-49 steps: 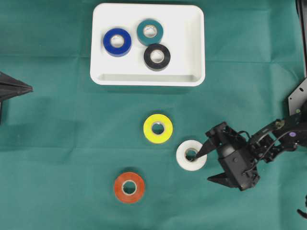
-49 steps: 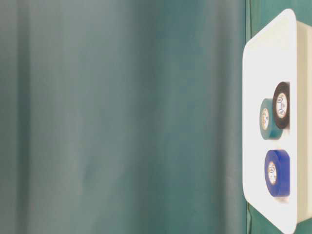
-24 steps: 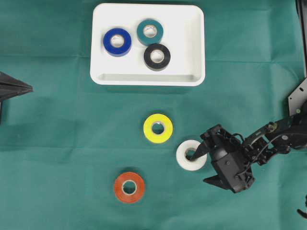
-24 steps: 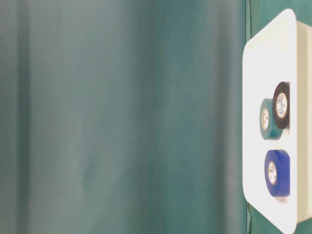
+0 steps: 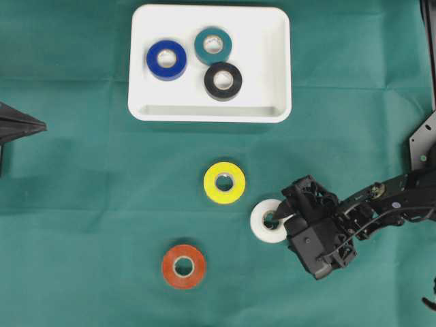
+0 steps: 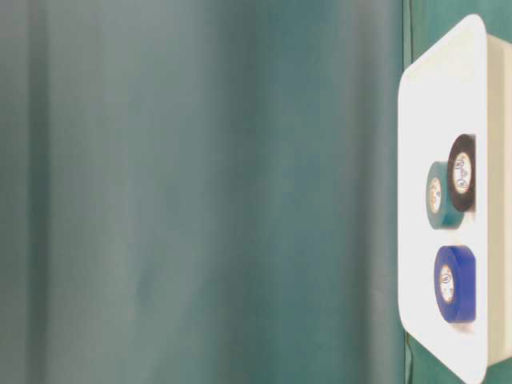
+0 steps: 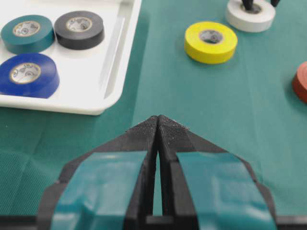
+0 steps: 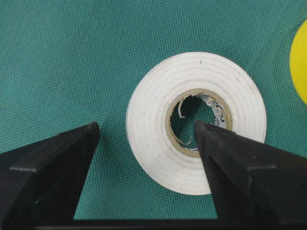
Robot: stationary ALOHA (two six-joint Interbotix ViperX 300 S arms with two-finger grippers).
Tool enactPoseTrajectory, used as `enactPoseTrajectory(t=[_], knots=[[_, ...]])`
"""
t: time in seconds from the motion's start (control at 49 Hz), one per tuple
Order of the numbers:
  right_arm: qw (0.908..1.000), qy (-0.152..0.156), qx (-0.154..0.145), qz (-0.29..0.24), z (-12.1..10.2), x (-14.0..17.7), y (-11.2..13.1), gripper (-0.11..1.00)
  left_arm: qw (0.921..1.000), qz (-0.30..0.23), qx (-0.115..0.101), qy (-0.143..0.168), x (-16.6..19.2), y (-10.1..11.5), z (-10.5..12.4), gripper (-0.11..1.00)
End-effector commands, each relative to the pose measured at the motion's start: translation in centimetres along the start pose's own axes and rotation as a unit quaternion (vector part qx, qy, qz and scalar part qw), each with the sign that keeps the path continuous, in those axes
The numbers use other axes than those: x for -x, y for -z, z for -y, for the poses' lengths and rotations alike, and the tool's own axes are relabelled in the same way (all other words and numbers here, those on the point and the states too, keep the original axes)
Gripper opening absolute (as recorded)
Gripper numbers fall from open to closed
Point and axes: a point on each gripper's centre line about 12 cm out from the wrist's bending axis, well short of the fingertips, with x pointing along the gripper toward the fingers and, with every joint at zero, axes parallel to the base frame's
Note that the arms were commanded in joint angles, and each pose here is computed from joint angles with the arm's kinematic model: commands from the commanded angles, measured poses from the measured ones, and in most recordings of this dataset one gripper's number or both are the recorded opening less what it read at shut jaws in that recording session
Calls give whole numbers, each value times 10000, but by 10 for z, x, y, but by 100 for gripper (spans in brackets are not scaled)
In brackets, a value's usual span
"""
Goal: Put the tape into the white case with the right arm.
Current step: 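Close the right gripper on the white roll's rim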
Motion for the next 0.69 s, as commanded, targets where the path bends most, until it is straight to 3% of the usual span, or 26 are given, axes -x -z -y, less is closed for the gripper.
enactPoseTrajectory(t=[0.0, 0.265, 0.388, 0.449, 0.674], knots=[[9999, -13, 23, 123, -1, 1, -9, 44, 10000, 69, 11, -13, 0, -5, 0, 1], [9998, -33, 25, 177, -1, -2, -14, 38, 10000, 69, 3, -14, 0, -5, 0, 1], [9997, -34, -8, 224, -2, -1, -18, 10, 10000, 77, 11, -13, 0, -6, 0, 1], [9997, -29, -15, 231, -1, -2, -19, 1, 10000, 77, 11, -13, 0, -6, 0, 1], [9997, -16, -16, 249, -1, -1, -21, 1, 10000, 77, 3, -14, 0, -5, 0, 1]])
